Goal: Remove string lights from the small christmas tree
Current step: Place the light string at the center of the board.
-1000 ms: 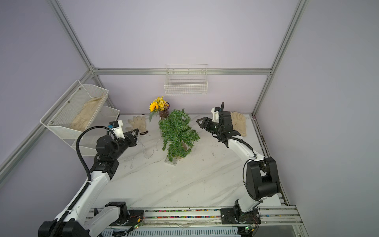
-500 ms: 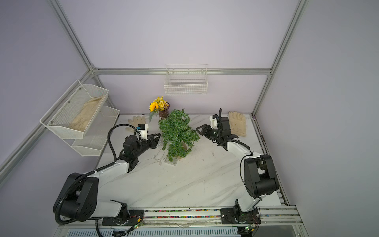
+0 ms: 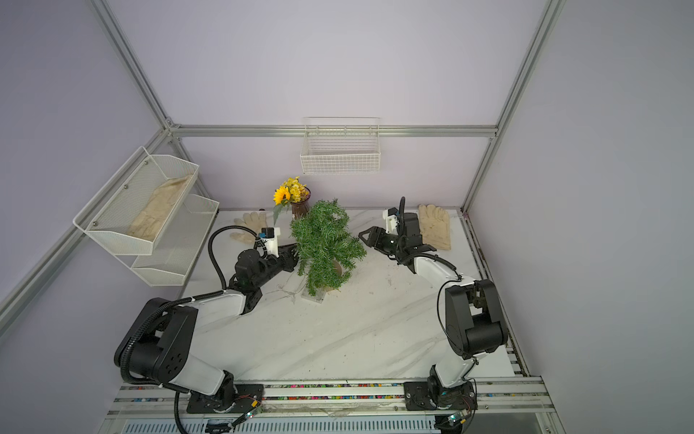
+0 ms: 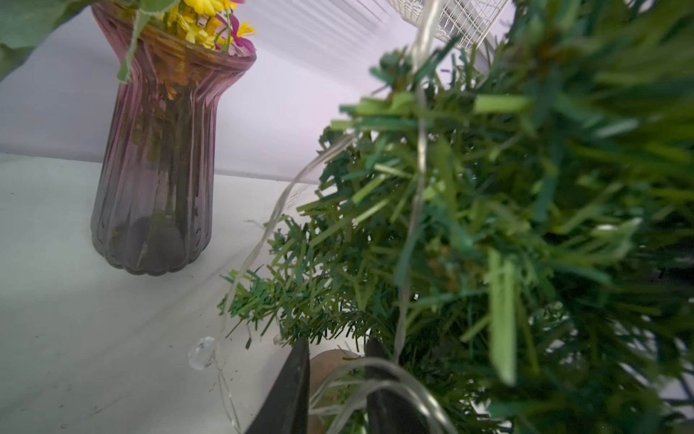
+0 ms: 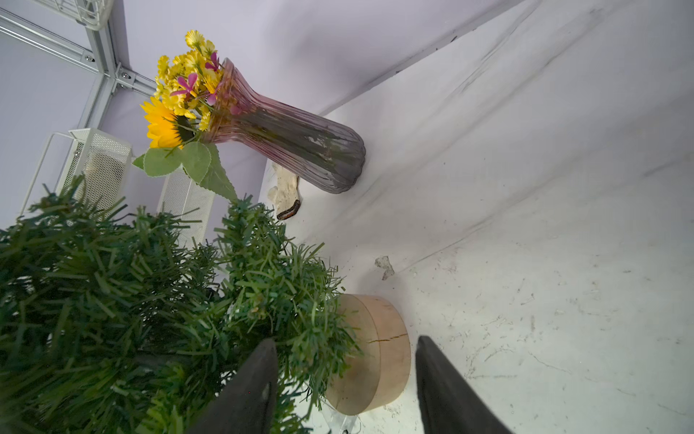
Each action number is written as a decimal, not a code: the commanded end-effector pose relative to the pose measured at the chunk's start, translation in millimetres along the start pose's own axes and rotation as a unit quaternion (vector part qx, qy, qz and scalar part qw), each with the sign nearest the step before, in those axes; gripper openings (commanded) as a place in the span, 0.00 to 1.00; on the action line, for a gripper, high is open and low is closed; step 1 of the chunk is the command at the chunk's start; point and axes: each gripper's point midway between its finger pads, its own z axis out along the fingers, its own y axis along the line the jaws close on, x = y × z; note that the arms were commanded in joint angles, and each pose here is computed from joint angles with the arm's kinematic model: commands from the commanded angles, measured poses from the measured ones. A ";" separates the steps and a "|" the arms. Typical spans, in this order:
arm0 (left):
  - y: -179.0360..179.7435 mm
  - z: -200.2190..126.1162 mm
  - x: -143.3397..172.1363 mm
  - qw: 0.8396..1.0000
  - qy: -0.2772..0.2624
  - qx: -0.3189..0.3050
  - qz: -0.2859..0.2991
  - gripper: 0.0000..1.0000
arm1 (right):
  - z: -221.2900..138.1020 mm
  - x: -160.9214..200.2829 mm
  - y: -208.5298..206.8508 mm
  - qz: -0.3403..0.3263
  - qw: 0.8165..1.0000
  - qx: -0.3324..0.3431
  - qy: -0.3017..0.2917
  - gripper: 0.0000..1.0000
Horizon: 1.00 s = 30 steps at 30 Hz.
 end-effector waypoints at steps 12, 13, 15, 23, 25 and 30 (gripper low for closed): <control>-15.9 -22.1 -10.8 0.998 -0.041 0.022 0.038 0.41 | 5.8 -3.9 -1.5 -0.013 1.000 -0.011 0.000 0.60; -17.1 -20.3 -11.7 0.998 -0.041 0.026 0.038 0.41 | 5.7 -4.1 -2.1 -0.013 1.000 -0.010 0.000 0.60; -16.7 -16.5 -12.6 0.998 -0.041 0.028 0.033 0.41 | 5.8 -3.1 -2.8 -0.012 1.000 -0.009 0.001 0.60; -6.7 -1.8 -16.8 0.998 -0.047 0.014 0.034 0.34 | 5.5 -2.3 -5.2 -0.012 1.000 -0.006 0.001 0.58; -6.8 0.6 -19.6 0.998 -0.049 0.013 0.036 0.27 | 6.7 -0.9 -6.8 -0.012 1.000 -0.005 0.003 0.56; -11.1 0.3 -28.2 0.997 -0.055 0.016 0.044 0.27 | 6.2 1.9 -9.1 -0.011 1.000 -0.002 0.005 0.54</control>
